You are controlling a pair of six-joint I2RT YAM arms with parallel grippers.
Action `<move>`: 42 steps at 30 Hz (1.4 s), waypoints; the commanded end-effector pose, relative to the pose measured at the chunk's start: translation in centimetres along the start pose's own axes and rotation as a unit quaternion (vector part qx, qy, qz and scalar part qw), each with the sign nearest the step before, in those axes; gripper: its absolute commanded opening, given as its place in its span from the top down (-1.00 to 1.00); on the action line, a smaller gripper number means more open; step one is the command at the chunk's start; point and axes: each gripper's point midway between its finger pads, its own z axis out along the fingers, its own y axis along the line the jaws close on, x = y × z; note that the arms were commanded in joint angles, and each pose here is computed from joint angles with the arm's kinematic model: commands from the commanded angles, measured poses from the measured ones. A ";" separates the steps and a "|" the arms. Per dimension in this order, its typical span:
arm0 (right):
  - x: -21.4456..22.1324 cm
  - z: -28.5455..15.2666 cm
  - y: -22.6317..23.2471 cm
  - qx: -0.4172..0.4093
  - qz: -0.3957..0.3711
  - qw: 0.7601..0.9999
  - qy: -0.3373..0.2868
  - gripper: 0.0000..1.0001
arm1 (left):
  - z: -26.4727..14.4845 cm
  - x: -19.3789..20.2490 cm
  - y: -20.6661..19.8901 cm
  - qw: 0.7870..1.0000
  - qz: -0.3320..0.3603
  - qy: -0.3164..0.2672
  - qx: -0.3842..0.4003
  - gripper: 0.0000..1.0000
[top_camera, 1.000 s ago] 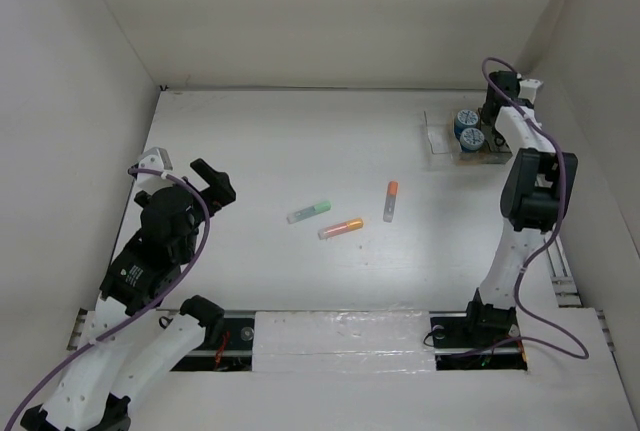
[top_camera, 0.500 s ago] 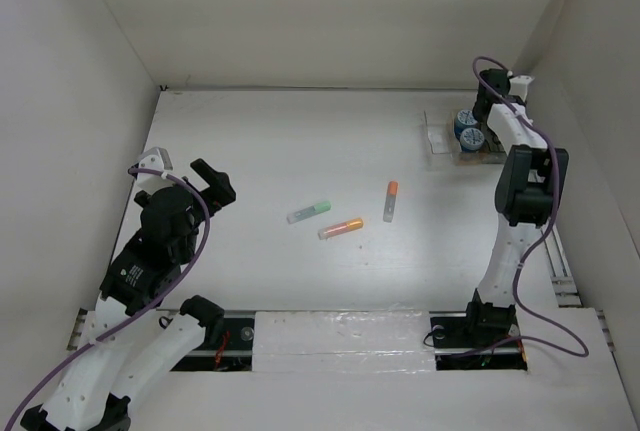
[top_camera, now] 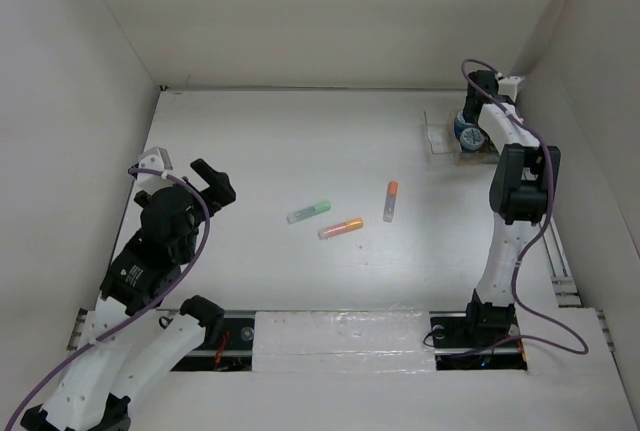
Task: Sort the stationery into containers
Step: Place the scissors in the storage box.
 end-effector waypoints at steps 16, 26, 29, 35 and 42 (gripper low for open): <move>-0.9 -0.2 0.2 0.030 -0.011 0.999 -0.008 1.00 | 0.1 -0.7 -0.1 1.000 -0.007 -0.017 0.002 -1.00; -0.2 -0.7 0.9 0.031 -0.015 0.999 -0.005 1.00 | 0.1 -0.7 -0.1 1.000 -0.007 -0.017 0.002 -1.00; -0.3 -1.0 0.4 0.030 -0.010 0.999 -0.008 1.00 | 0.1 -0.7 -0.1 1.000 -0.007 -0.017 0.002 -1.00; -0.4 -1.6 0.1 0.053 -0.034 0.998 -0.019 1.00 | 0.3 -0.6 0.2 1.000 -0.007 -0.016 -0.011 -1.00; 0.0 -1.7 -0.3 0.060 -0.046 0.997 -0.014 1.00 | 0.3 -0.6 0.2 1.000 -0.007 -0.016 -0.011 -1.00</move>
